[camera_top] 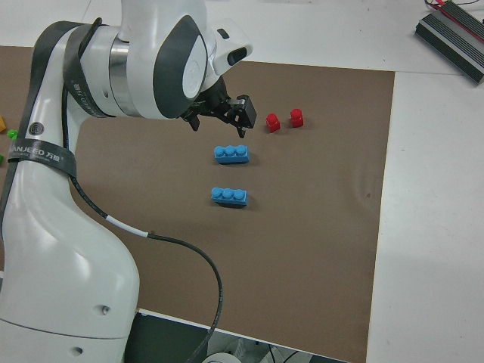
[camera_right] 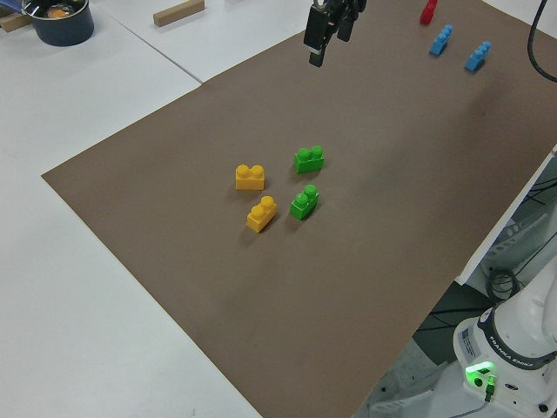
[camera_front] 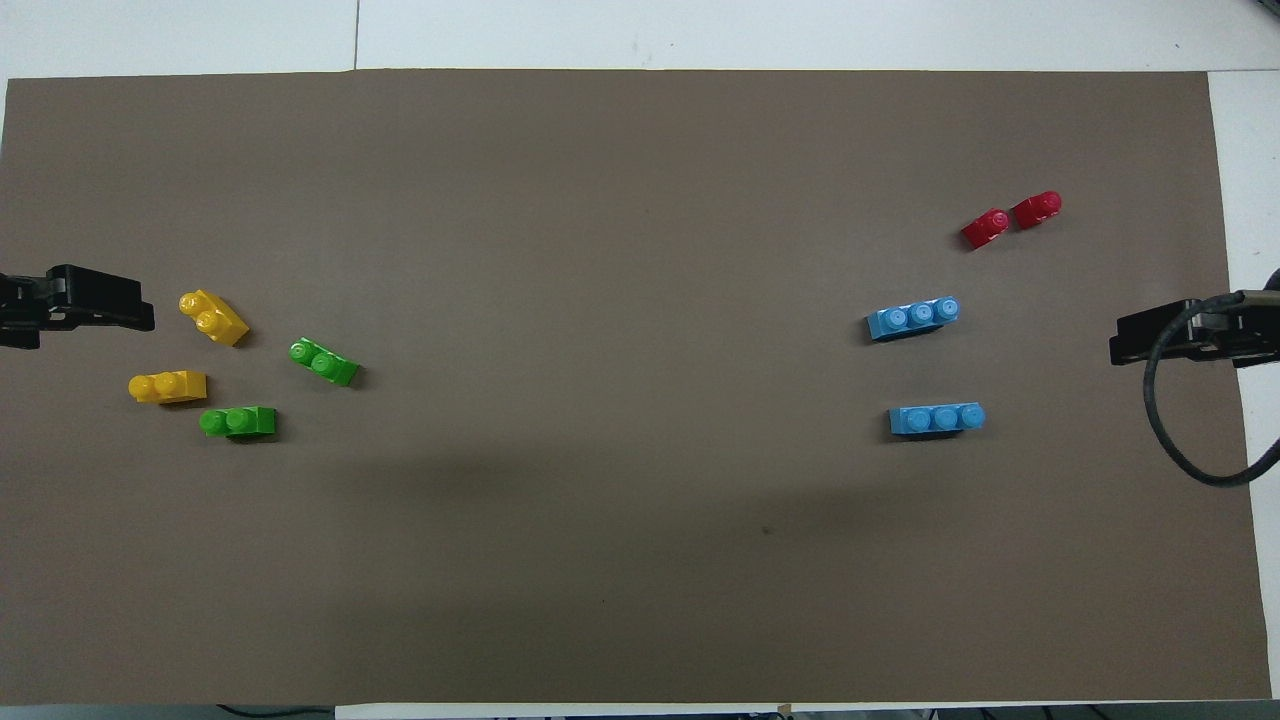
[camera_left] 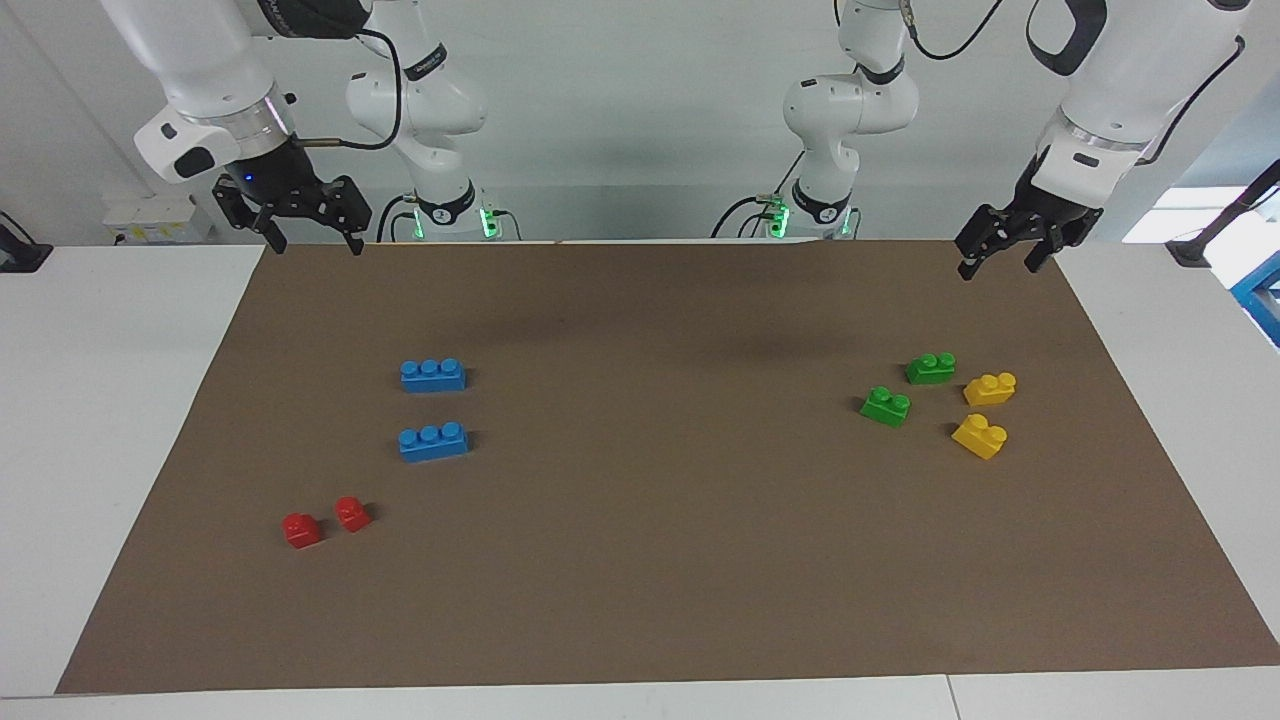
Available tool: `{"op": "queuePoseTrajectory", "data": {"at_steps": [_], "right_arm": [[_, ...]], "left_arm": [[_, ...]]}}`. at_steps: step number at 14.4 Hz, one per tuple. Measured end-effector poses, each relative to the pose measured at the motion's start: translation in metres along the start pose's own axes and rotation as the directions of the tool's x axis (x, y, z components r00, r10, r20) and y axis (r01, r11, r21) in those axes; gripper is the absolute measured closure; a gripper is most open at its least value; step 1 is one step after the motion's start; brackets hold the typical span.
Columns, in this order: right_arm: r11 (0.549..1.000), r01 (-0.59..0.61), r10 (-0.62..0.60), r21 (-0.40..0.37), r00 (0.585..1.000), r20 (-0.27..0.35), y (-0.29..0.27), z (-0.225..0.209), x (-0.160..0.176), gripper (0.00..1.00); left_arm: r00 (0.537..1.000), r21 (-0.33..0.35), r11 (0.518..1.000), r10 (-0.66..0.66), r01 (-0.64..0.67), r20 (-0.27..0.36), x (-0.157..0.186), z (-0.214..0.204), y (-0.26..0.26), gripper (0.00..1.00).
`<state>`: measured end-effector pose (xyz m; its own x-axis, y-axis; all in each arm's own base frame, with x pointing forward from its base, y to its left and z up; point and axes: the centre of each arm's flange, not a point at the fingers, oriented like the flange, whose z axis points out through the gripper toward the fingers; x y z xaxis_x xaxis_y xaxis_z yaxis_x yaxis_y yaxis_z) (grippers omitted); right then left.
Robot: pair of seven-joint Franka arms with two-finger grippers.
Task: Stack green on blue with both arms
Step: 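Move the left gripper toward the green bricks near it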
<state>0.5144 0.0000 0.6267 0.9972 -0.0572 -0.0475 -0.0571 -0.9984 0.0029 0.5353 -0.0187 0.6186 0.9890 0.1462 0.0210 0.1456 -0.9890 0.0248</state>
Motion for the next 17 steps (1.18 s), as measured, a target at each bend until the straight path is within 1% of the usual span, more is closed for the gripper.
{"op": "queuePoseTrajectory", "data": {"at_steps": [2, 3, 4, 5, 7, 8, 9, 10, 11, 14, 17], "right_arm": [[1.0, 0.0, 0.0, 0.0, 1.0, 0.0, 0.0, 0.0, 0.0, 0.0], [1.0, 0.0, 0.0, 0.0, 1.0, 0.0, 0.0, 0.0, 0.0, 0.0], [1.0, 0.0, 0.0, 0.0, 1.0, 0.0, 0.0, 0.0, 0.0, 0.0], [1.0, -0.002, 0.002, 0.0, 1.0, 0.0, 0.001, 0.0, 0.0, 0.0], [1.0, -0.012, 0.012, 0.001, 1.0, 0.0, 0.006, 0.0, 0.0, 0.0], [1.0, -0.018, 0.018, 0.001, 1.0, 0.0, 0.01, 0.0, 0.0, 0.0], [1.0, -0.022, 0.022, 0.002, 1.0, 0.0, 0.011, 0.0, 0.0, 0.0], [1.0, -0.022, 0.022, 0.002, 1.0, -0.003, 0.012, 0.0, 0.001, 0.0], [1.0, -0.022, 0.022, 0.003, 1.0, -0.014, 0.012, -0.001, 0.002, 0.0], [1.0, -0.022, 0.023, 0.004, 0.999, -0.05, 0.012, -0.005, 0.006, 0.0], [1.0, -0.028, 0.029, 0.006, 0.996, -0.08, 0.017, -0.007, 0.009, 0.0]], "left_arm": [[0.985, -0.003, 0.985, -0.17, 0.17, -0.009, 0.001, 0.002, 0.003, 0.0], [0.965, -0.009, 0.965, -0.262, 0.262, -0.019, 0.001, 0.005, 0.006, 0.0], [0.931, -0.02, 0.931, -0.364, 0.363, -0.031, 0.001, 0.01, 0.012, 0.0], [0.885, -0.033, 0.886, -0.464, 0.463, -0.04, 0.0, 0.015, 0.018, 0.0], [0.767, -0.056, 0.768, -0.64, 0.638, -0.043, -0.004, 0.025, 0.028, 0.0], [0.708, -0.064, 0.708, -0.706, 0.703, -0.04, -0.005, 0.027, 0.031, 0.0], [0.657, -0.071, 0.658, -0.753, 0.75, -0.038, -0.007, 0.026, 0.032, 0.0], [0.619, -0.076, 0.62, -0.785, 0.781, -0.036, -0.008, 0.025, 0.031, 0.0], [0.591, -0.079, 0.592, -0.806, 0.802, -0.034, -0.009, 0.024, 0.03, 0.0], [0.537, -0.068, 0.538, -0.843, 0.84, -0.023, -0.01, 0.03, 0.028, 0.0], [0.513, -0.008, 0.513, -0.859, 0.859, 0.001, -0.016, 0.058, 0.027, 0.0]]}}
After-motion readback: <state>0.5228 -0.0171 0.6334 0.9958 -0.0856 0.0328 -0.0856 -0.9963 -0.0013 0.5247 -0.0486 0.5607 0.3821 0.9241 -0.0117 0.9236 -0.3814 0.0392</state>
